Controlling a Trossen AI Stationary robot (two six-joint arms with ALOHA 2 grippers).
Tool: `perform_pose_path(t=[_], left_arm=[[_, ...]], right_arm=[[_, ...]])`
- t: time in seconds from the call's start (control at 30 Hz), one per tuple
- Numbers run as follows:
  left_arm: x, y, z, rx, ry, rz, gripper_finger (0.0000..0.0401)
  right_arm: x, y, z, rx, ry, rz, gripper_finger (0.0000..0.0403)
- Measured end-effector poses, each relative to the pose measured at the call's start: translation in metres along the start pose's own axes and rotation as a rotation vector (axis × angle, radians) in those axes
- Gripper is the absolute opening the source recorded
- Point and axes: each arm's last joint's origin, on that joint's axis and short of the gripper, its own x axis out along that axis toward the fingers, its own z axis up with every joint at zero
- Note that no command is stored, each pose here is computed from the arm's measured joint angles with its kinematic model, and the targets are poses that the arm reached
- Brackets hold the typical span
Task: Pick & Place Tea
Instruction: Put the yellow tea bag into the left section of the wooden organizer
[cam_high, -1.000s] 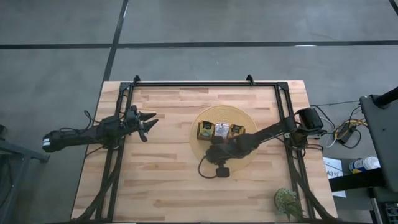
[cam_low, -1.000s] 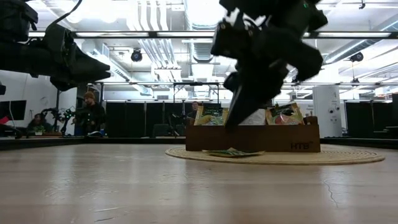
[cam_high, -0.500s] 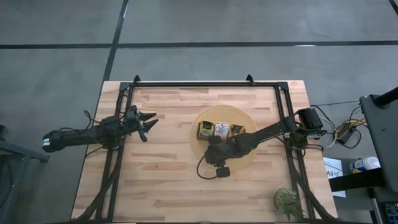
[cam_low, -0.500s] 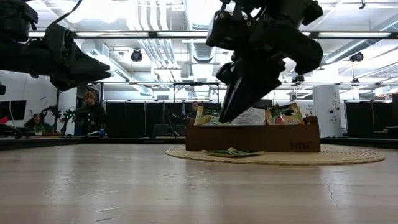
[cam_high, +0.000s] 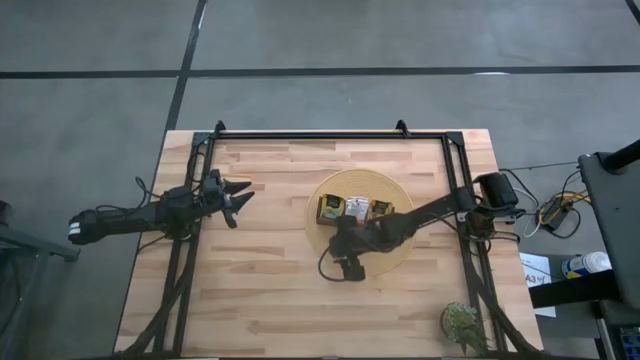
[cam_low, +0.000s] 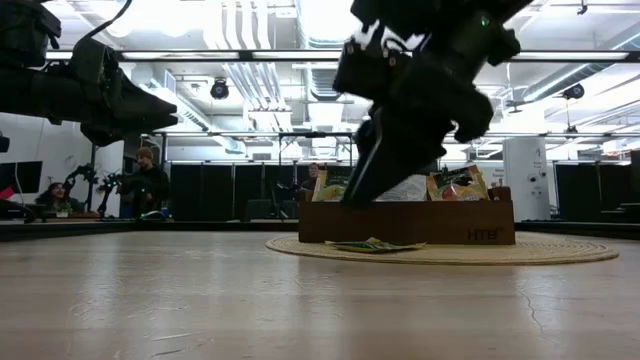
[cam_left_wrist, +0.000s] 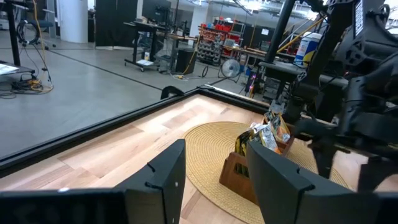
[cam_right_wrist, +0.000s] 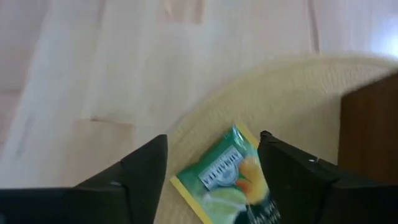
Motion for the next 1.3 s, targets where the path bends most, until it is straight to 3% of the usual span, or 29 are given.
perform_pose_path(t=[0.3,0.63,1.1,1.3], left_arm=[[0.0,0.0,0.0,0.0,0.0,0.0,0.0163],[0.0,0.0,0.0,0.002,0.004,0.001,0.0163],[0.0,0.0,-0.001,0.002,0.006,0.001,0.0163],[0.0,0.0,-0.001,0.002,0.007,0.001,0.0163]], right_arm=[[0.013,-0.007,-0.018,0.057,-0.005,-0.009,0.0243],[0.057,-0.005,-0.023,0.048,0.06,-0.028,0.0215],[0.042,-0.002,0.007,0.008,0.049,0.012,0.0036],[0.026,0.004,0.024,-0.044,0.058,0.04,0.0023]])
